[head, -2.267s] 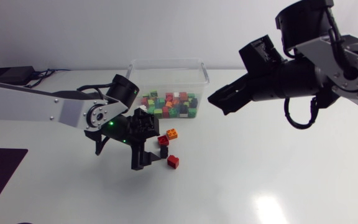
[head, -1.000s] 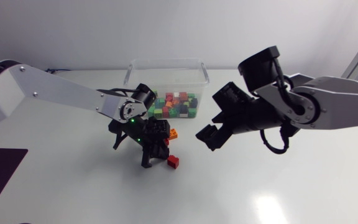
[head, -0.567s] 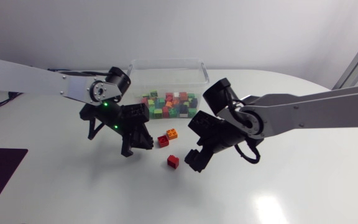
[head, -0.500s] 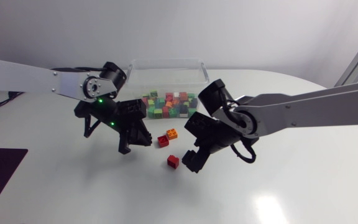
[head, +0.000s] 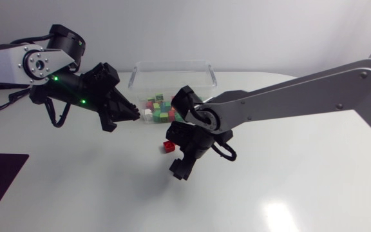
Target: Place the duplo bricks in the container
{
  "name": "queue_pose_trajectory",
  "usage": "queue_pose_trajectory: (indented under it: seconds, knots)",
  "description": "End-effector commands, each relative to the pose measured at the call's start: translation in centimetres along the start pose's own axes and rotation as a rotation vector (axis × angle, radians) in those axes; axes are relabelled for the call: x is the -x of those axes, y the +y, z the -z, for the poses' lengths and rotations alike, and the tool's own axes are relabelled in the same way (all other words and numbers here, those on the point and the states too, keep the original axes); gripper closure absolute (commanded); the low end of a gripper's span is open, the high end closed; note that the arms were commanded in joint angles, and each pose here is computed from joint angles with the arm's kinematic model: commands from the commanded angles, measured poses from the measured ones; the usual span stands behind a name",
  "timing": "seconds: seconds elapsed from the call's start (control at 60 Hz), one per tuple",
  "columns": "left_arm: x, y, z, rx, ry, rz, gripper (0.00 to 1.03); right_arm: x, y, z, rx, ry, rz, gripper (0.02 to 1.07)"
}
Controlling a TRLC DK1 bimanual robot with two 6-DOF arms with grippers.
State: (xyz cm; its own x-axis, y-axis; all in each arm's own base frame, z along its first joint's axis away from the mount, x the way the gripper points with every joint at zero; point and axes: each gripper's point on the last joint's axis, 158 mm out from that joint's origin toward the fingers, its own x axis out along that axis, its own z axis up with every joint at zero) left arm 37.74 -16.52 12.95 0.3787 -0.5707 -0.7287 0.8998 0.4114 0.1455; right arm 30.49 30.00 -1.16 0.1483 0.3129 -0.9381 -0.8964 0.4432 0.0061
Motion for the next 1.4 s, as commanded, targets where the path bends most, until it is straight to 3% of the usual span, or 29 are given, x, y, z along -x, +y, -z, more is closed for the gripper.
queue_pose_trajectory:
  seconds: [0.0, 0.25, 0.467, 0.517, 0.567, 0.817, 1.383]
  knots:
    - [1.8, 2.1, -1.5, 0.072, -0.057, -0.068, 0.83, -1.0, 0.1, -0.2, 0.038, 0.036, -0.004, 0.16]
    - [4.7, 5.4, -3.8, 0.142, -0.157, -0.171, 0.83, -2.8, -0.4, 0.4, 0.047, 0.126, -0.024, 0.31]
    - [6.3, 7.6, -5.7, 0.203, -0.247, -0.242, 0.83, -3.4, -1.0, 0.7, 0.037, 0.153, -0.027, 0.54]
    - [6.5, 8.0, -6.2, 0.211, -0.268, -0.253, 0.83, -3.5, -1.0, 0.8, 0.037, 0.158, -0.031, 0.61]
    - [6.8, 8.7, -6.9, 0.228, -0.300, -0.272, 0.83, -3.6, -1.0, 0.9, 0.034, 0.157, -0.036, 0.78]
    - [6.4, 11.7, -8.9, 0.313, -0.378, -0.297, 0.82, -0.8, -0.8, 1.1, 0.014, 0.127, -0.031, 0.84]
    - [-2.7, 17.1, -11.5, 0.414, -0.371, -0.416, 0.78, 11.4, -4.0, -2.1, -0.106, -0.146, 0.040, 0.83]
